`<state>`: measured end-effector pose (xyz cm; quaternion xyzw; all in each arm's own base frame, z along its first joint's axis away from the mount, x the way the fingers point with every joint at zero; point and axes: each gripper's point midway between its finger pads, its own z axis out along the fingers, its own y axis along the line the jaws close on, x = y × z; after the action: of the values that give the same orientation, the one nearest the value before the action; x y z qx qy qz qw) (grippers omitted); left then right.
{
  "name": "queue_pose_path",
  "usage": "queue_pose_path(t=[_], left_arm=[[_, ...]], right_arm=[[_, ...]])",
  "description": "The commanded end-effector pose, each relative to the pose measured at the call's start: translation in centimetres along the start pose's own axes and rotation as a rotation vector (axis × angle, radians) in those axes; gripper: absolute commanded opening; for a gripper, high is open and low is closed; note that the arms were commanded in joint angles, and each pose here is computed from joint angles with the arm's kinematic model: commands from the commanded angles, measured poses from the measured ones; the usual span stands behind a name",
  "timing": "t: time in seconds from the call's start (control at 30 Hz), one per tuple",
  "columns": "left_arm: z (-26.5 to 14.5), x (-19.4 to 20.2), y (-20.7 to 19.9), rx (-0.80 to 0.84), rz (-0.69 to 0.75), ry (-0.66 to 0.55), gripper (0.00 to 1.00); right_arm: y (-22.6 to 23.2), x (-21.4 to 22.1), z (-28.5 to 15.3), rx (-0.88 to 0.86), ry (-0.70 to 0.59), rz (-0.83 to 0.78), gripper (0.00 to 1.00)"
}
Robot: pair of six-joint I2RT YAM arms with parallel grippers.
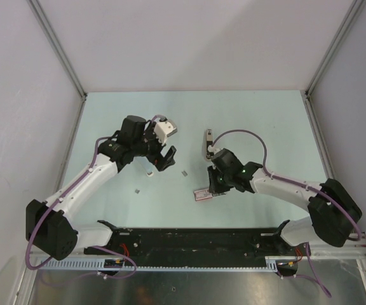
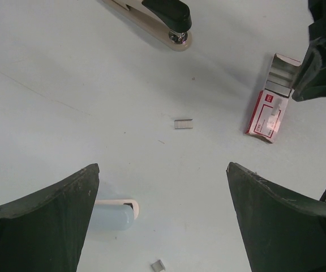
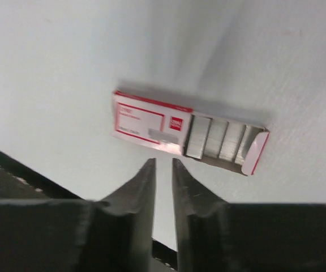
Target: Unload the staples from the stapler
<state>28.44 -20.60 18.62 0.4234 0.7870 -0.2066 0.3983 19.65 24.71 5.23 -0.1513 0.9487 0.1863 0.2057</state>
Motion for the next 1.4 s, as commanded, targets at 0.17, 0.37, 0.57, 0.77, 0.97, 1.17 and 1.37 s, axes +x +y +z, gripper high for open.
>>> queue_pose_path(t=[0.17,0.37,0.57,0.77,0.97,1.17,1.37], left_arm=[[4.3,3.6,0.5,0.096,0.221,0.144,0.99],[8.9,5.8,1.6,0.197,0.508,0.246,0.99],[11.5,6.8,0.3,0.362,0.748,0.203,0.99],[13.6,7.5,-0.3,0.423,0.854,0.212,0.99],[15.0,7.3,-1.0,0.45,0.869,0.212,0.99],[16.0,6.9,-1.6,0.46,0.827,0.208,0.99],[16.6,6.8,-1.9,0.463,0.792,0.215,0.99]], right_arm=[[2.3,-4.6,-2.8,-0.052,-0.284,0.058,0.48],[0.6,-3.3,-3.3,0.034,-0.404,0.188,0.48],[0.1,-3.0,-3.7,0.007,-0.455,0.241,0.47],[0.1,-3.0,-3.3,-0.007,-0.441,0.24,0.46],[-0.2,-2.9,-3.1,-0.024,-0.435,0.252,0.45],[-0.5,-2.8,-3.1,-0.042,-0.436,0.269,0.45],[-0.7,-2.8,-3.1,-0.053,-0.431,0.275,0.44]])
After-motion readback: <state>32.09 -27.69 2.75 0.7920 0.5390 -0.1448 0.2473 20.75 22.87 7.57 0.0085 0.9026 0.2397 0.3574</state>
